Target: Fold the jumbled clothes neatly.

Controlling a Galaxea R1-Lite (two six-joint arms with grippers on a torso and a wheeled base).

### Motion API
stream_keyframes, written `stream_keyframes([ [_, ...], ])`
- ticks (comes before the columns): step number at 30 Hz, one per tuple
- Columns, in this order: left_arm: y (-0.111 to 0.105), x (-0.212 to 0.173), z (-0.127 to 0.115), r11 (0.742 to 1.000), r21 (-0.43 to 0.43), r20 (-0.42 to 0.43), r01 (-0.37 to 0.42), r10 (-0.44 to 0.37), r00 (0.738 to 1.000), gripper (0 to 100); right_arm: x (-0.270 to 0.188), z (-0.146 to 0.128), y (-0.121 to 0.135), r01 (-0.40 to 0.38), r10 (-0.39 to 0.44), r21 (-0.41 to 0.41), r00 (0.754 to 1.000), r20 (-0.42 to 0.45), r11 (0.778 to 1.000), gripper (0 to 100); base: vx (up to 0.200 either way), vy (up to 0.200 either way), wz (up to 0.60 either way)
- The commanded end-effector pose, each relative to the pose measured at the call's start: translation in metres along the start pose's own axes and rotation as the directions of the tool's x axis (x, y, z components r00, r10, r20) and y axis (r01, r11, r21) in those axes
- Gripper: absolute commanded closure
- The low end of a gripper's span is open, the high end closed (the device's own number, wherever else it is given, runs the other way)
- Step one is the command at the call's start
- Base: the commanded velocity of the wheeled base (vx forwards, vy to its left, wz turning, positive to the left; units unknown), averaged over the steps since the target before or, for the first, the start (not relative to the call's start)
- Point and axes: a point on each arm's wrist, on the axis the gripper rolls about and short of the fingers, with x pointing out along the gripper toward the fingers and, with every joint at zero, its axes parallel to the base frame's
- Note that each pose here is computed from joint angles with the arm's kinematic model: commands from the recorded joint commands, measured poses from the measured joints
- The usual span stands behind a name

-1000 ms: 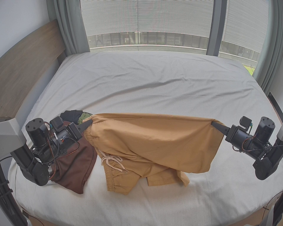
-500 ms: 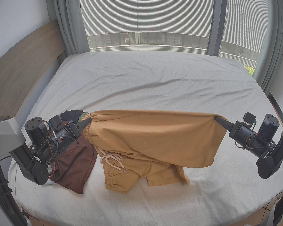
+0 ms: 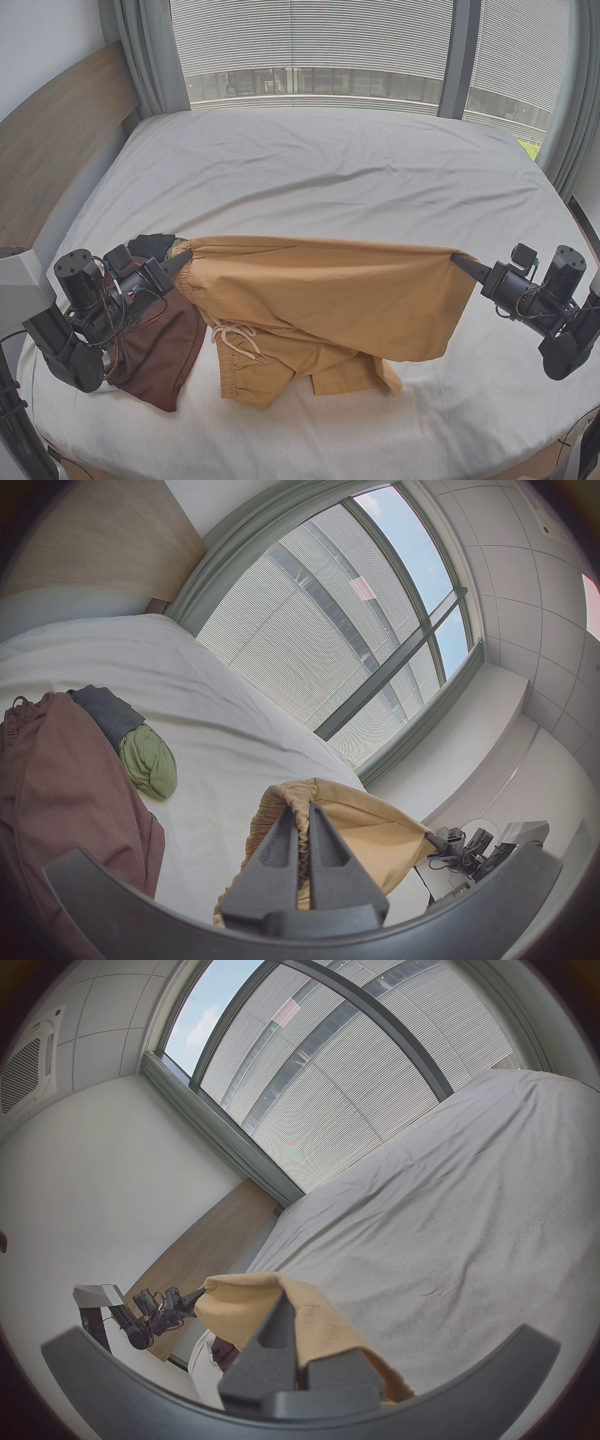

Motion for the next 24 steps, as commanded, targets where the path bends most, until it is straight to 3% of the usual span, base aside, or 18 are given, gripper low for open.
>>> stream_keyframes([
  [1, -0.006, 0.000, 0.002, 1.000, 0.003, 0.015, 0.005, -0.005, 1.000, 100, 0.005, 0.006, 0.000, -0.013, 0.013, -0.011, 1.000, 0.020, 1.000, 100, 0.000, 0.000, 0.00],
  [6, -0.006, 0.007, 0.006, 1.000, 0.005, 0.048, -0.007, 0.006, 0.999, 100, 0.020, 0.004, -0.010, -0.015, 0.015, -0.010, 1.000, 0.020, 1.000, 100, 0.000, 0.000, 0.00],
  [11, 0.006, 0.018, 0.002, 0.999, -0.002, 0.067, -0.048, 0.048, 0.997, 100, 0.041, -0.002, -0.028, -0.008, 0.008, -0.006, 1.000, 0.017, 1.000, 100, 0.000, 0.000, 0.00],
  [24, 0.025, 0.046, -0.005, 0.998, -0.001, 0.094, -0.068, 0.068, 0.993, 100, 0.074, -0.004, -0.057, -0.020, 0.021, -0.024, 0.999, 0.043, 1.000, 100, 0.000, 0.000, 0.00],
])
